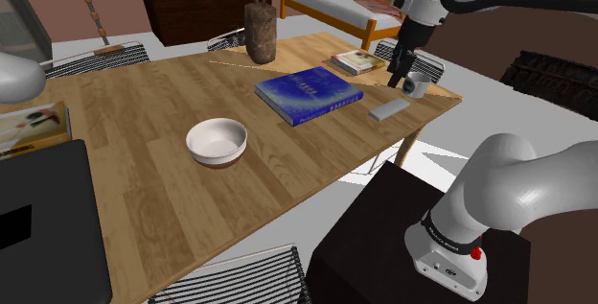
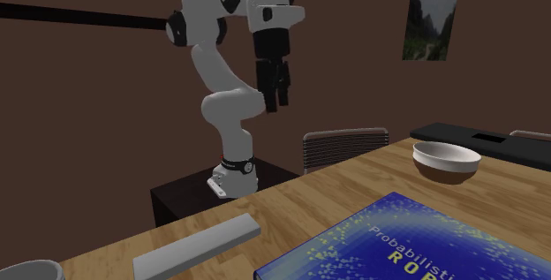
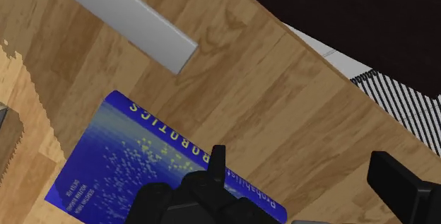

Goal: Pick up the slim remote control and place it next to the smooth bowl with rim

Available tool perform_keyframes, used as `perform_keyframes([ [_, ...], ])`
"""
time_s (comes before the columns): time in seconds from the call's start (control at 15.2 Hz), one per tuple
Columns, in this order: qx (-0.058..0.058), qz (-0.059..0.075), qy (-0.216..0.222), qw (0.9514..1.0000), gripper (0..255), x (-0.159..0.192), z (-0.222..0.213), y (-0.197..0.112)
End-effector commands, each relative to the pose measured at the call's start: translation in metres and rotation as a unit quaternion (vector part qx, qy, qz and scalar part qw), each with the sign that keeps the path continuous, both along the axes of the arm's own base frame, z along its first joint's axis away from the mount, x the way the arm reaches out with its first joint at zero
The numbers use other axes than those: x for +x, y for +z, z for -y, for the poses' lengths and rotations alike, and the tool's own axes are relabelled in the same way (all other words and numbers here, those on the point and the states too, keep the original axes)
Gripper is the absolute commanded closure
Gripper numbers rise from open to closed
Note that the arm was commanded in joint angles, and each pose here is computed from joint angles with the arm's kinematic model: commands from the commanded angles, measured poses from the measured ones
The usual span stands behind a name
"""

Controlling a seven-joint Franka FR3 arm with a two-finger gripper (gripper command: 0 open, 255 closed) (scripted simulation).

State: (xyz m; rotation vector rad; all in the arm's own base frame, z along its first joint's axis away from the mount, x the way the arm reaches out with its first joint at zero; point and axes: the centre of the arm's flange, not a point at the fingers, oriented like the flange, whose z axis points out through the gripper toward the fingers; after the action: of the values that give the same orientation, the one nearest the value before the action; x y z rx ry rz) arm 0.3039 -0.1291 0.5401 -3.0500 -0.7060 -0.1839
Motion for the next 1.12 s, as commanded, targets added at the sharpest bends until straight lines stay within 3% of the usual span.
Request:
perform_keyframes([
  [0.0,-0.003,-0.005,0.038,0.9993,0,-0.004,0.019,-0.019],
  [0.26,-0.009,-0.016,0.107,0.9941,0,-0.003,0.059,-0.052],
  [0.53,-0.014,-0.027,0.175,0.9841,0,0.002,0.100,-0.085],
  [0.79,-0.019,-0.037,0.242,0.9693,0,0.011,0.140,-0.118],
  [1.06,-0.025,-0.047,0.308,0.9498,0,0.026,0.178,-0.150],
])
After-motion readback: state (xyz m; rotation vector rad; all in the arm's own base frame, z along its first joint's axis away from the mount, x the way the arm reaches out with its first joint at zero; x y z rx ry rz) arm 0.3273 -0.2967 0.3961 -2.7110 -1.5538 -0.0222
